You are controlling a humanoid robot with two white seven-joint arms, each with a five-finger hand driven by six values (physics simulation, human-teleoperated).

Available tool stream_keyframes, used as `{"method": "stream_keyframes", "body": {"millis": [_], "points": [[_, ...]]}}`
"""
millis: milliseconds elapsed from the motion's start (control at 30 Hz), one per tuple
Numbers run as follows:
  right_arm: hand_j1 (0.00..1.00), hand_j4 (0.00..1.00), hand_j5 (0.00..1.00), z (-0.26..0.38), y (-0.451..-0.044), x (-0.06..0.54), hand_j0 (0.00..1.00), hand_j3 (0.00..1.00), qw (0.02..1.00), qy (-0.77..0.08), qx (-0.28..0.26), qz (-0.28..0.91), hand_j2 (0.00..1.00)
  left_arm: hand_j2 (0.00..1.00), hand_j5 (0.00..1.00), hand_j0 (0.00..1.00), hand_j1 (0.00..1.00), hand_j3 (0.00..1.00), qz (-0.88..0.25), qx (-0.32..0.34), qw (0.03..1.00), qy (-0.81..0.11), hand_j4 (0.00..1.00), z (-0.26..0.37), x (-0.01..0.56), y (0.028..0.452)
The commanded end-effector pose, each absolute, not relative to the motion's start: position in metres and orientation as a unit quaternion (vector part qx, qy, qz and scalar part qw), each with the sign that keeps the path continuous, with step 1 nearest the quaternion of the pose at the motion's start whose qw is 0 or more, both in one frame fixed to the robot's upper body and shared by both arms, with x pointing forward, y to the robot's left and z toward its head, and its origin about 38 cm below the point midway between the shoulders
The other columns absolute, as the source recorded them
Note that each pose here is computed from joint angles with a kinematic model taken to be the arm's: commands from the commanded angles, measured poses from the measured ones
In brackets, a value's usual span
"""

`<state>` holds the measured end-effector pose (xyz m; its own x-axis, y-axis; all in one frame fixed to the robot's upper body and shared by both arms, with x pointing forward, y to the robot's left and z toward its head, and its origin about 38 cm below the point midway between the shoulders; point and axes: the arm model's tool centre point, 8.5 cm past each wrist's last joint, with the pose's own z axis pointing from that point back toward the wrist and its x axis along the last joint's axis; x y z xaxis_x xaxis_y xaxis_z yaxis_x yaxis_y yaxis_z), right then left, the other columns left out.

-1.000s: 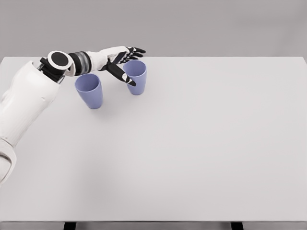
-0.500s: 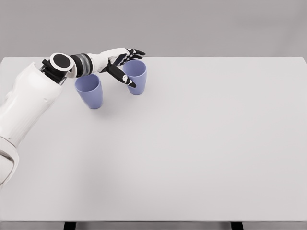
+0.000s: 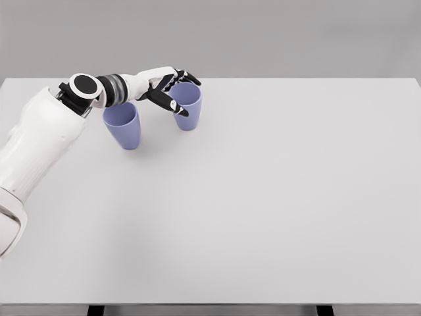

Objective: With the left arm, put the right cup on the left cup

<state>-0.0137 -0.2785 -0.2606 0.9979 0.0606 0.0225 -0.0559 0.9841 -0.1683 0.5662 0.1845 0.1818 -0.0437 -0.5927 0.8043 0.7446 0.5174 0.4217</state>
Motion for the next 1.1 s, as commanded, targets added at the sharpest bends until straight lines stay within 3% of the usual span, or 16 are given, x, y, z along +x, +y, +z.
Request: {"method": "stream_keyframes", "body": {"millis": [0,1067], "points": [[1.0,1.0,1.0,-0.261,-0.279,-0.014,1.0,1.0,0.996,-0.014,-0.084,0.029,1.0,0.67,0.67,0.67,0.67,0.67,-0.485,-0.072,0.687,-0.537,0.67,0.184,0.566,0.185],[1.0,1.0,1.0,-0.261,-0.279,-0.014,1.0,1.0,0.996,-0.014,-0.084,0.029,1.0,0.67,0.67,0.67,0.67,0.67,-0.513,-0.096,0.62,-0.586,0.67,0.237,0.545,0.182]]}}
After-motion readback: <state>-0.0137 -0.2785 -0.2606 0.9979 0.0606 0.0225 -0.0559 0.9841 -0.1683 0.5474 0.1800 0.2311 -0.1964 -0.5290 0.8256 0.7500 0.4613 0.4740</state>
